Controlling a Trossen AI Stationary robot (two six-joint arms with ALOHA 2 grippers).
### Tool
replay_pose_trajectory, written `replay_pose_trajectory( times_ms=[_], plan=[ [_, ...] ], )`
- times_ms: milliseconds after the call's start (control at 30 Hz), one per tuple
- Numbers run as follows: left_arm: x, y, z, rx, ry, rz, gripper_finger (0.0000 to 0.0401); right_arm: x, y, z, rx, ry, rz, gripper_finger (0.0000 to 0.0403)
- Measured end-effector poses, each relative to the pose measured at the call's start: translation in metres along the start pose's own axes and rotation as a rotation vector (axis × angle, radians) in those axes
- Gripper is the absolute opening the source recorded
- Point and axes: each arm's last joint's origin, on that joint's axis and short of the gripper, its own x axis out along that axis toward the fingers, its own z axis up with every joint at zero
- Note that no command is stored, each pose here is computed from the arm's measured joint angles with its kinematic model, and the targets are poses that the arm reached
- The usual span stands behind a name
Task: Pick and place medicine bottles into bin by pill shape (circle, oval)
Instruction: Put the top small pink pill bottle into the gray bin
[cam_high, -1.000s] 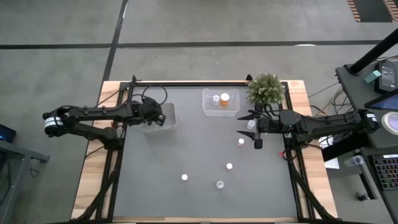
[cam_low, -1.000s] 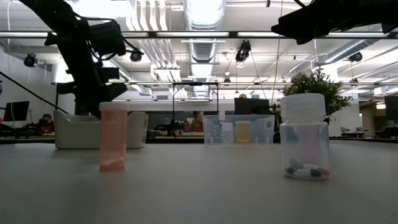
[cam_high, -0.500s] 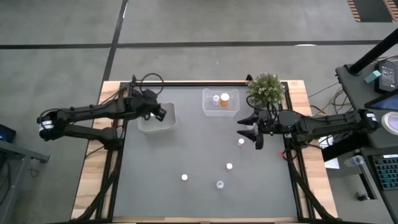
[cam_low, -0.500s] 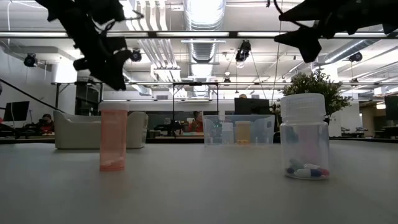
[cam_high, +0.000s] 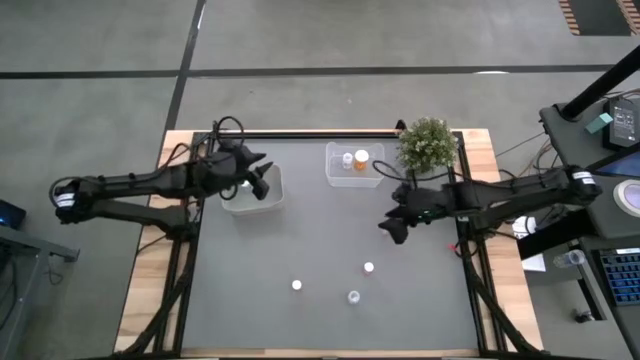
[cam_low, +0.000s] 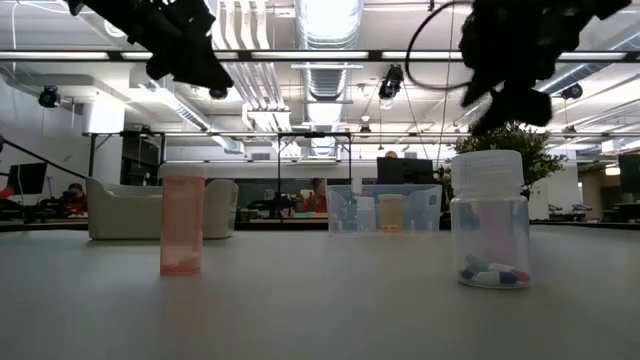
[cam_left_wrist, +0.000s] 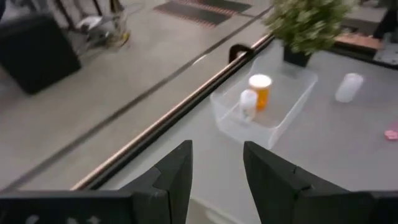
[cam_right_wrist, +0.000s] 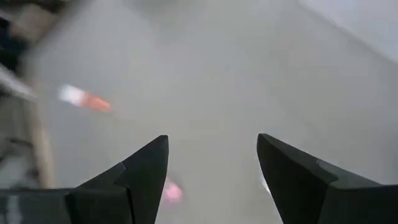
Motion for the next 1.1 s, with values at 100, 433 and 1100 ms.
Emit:
replay_pose_trajectory(
  times_ms=[100, 433, 1100],
  plan=[
    [0.001, -0.004, 0.001, 0.031, -0.013, -0.017, 0.0128, 0.007, 0.003, 0.002, 0.046, 0.158, -0.178, 0.0237],
    [0.007, -0.009, -0.001, 0.073, -0.006, -0.022, 0.0128, 0.039, 0.019, 0.016, 0.015, 0.354, -0.394, 0.0237],
    [0.006, -0.008, 0.000, 0.077, -0.010, -0.021, 0.0128, 0.087, 0.012, 0.004, -0.059, 0.513, -0.533, 0.0207]
  ],
)
